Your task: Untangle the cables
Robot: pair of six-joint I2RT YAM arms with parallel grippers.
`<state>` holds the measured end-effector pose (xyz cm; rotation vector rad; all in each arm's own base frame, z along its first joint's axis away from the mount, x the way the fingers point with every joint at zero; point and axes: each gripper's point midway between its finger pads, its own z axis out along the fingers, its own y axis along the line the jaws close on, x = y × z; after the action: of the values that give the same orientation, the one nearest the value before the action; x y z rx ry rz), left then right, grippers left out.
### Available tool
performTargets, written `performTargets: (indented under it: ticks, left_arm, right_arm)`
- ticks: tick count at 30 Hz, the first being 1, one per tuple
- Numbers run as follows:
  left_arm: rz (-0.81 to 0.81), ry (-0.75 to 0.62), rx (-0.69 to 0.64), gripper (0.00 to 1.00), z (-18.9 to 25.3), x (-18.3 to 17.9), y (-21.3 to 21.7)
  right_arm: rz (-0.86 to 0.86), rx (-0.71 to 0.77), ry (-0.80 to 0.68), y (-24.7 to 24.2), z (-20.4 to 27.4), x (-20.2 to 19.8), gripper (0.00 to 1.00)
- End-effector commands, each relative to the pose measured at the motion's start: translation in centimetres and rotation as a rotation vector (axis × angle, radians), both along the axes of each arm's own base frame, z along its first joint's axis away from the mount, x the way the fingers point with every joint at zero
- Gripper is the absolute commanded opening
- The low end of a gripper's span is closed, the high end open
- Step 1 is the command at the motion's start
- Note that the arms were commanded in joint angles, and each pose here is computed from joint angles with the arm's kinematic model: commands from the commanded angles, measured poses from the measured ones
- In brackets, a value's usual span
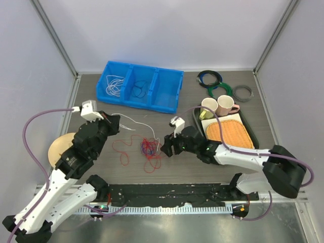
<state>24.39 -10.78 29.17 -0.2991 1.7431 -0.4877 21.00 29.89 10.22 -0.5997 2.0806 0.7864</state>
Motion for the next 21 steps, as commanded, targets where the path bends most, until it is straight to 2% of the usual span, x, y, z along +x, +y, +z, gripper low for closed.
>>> performTargets:
  ticks: [1, 4, 6, 7, 11, 17, 21]
  left_arm:
    - [0.000, -0.120, -0.019, 0.00, 5.6, 1.3, -0.5]
    - [0.053, -0.156, 0.033, 0.00, 7.5, 2.6, 0.0]
    - [0.104, -0.132, 0.114, 0.00, 7.3, 4.4, 0.1]
    - [0.116, -0.151, 0.124, 0.00, 8.8, 4.9, 0.2]
    - [0.199, -0.129, 0.196, 0.00, 10.1, 9.0, 1.5]
    - [0.339, -0.182, 0.188, 0.00, 14.1, 13.9, 6.2]
    - [0.351, -0.182, 0.242, 0.00, 14.7, 17.4, 6.7]
  right_arm:
    - [0.055, 0.042, -0.105, 3.4, 3.1, 1.2, 0.71]
    - [-0.028, 0.060, -0.119, 2.9, 3.6, 2.2, 0.78]
    - [-0.047, 0.080, -0.128, 2.5, 4.2, 2.3, 0.81]
    - [-0.049, 0.081, -0.128, 2.4, 4.3, 2.2, 0.82]
    - [-0.059, 0.093, -0.138, 1.5, 5.1, 1.7, 0.83]
    - [-0.131, 0.074, -0.166, -0.3, 5.2, 2.2, 0.84]
    - [-0.174, 0.049, -0.182, -1.4, 5.1, 2.6, 0.84]
